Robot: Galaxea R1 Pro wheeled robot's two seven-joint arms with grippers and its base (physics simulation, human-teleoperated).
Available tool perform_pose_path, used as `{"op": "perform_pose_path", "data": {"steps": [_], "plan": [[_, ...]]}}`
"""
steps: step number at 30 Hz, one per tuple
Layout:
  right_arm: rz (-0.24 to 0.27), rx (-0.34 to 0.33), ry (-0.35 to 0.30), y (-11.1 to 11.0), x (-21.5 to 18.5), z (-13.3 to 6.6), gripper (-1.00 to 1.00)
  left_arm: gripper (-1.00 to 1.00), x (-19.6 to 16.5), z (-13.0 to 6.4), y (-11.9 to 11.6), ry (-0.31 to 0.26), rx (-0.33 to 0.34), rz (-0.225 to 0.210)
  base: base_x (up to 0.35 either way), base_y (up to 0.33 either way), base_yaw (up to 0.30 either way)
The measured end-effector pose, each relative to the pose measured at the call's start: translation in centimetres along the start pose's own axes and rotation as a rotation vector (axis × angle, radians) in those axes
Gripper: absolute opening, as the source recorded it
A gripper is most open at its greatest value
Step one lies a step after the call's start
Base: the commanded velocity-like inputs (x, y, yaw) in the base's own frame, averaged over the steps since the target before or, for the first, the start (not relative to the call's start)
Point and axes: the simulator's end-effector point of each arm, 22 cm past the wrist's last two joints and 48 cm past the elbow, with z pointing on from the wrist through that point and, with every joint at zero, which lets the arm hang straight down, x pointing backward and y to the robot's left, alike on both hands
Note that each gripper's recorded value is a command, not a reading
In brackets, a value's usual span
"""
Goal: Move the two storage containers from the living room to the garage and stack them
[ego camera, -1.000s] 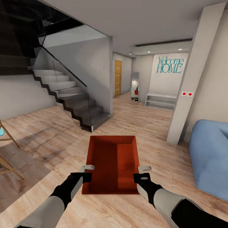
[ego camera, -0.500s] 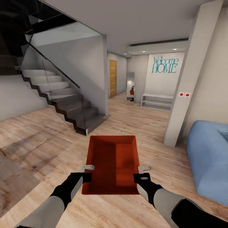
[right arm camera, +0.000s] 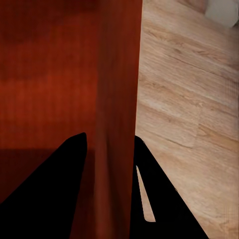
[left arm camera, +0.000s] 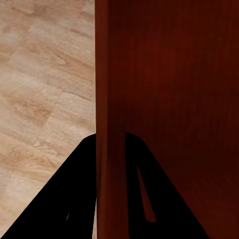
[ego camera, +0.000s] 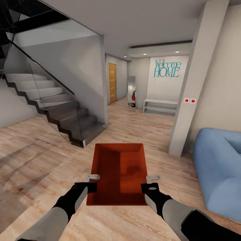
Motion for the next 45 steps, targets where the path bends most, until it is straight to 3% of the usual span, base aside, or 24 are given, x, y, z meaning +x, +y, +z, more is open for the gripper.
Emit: {"op": "perform_pose_path", "data": {"steps": [45], "plan": [[-0.001,0.001,-0.001,-0.01,-0.04,0.0,-1.0,-1.0,0.02,0.02,-0.01,-0.001,0.001,-0.002,0.322,0.0,0.0]]}}
